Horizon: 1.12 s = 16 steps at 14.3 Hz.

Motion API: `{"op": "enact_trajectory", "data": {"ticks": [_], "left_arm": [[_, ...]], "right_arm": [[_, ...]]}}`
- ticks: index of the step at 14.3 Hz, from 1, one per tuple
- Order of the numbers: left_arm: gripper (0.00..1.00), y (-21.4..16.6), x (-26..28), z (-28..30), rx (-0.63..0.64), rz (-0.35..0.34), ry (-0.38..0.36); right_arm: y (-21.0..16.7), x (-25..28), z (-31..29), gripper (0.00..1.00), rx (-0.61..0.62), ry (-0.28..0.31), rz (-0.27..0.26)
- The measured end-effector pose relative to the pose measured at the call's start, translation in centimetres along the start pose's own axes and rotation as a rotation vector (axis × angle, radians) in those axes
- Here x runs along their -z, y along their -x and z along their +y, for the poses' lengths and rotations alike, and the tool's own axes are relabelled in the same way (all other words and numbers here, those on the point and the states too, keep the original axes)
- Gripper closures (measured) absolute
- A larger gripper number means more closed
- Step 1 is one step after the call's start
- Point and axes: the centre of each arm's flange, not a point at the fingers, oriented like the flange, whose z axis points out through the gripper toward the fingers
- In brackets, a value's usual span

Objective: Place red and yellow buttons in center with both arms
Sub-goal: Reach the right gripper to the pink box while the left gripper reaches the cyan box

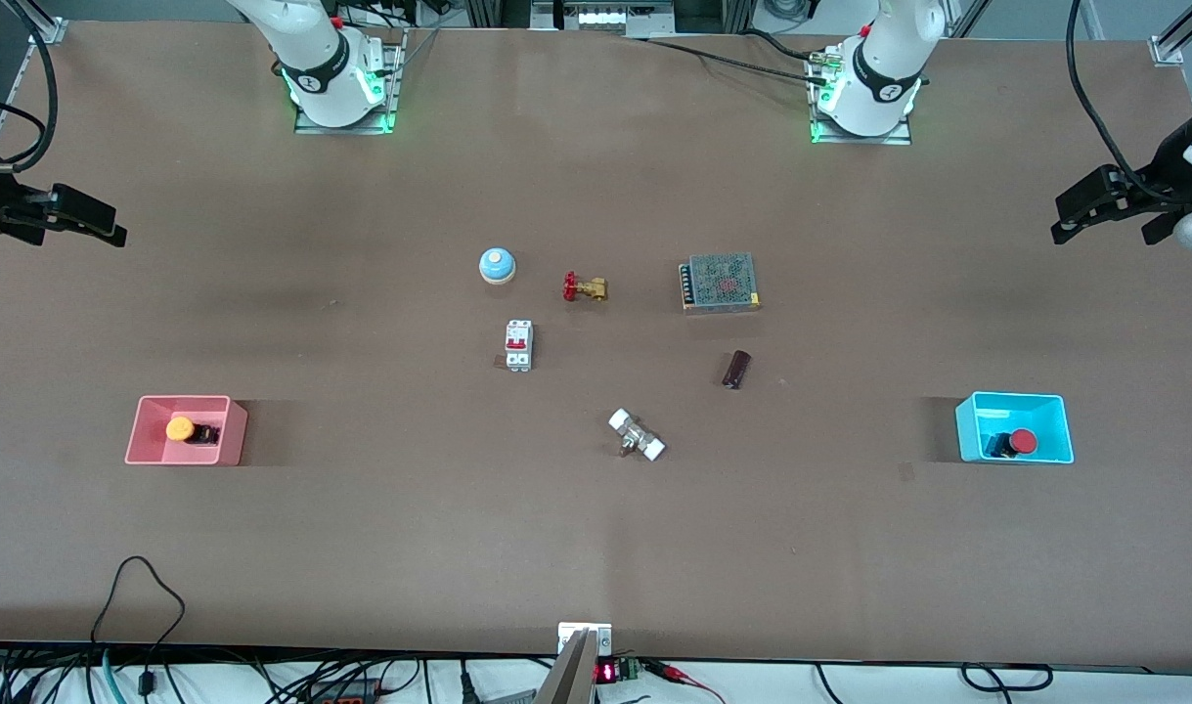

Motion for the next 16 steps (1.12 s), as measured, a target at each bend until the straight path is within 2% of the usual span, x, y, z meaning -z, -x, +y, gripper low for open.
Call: {"op": "enact_trajectory", "data": {"ticks": [5, 7, 10, 16], "left_arm": [[0.00, 0.0, 0.0, 0.0, 0.000, 0.000, 0.000], [0.00, 0.0, 0.0, 0.0, 0.000, 0.000, 0.000], [0.00, 0.0, 0.0, 0.0, 0.000, 0.000, 0.000], [0.00, -0.7, -1.4, -0.5, 0.001, -0.025, 0.002]], "right_arm": [[0.1, 0.0, 0.0, 0.00, 0.000, 0.001, -0.007], [-0.8, -1.2, 0.1, 0.00, 0.000, 0.021, -0.005], [-5.1, -6.6, 1.0, 0.00, -0.002, 0.044, 0.018], [-11.7, -18.6, 4.8, 0.00, 0.002, 0.062, 0.011]]}}
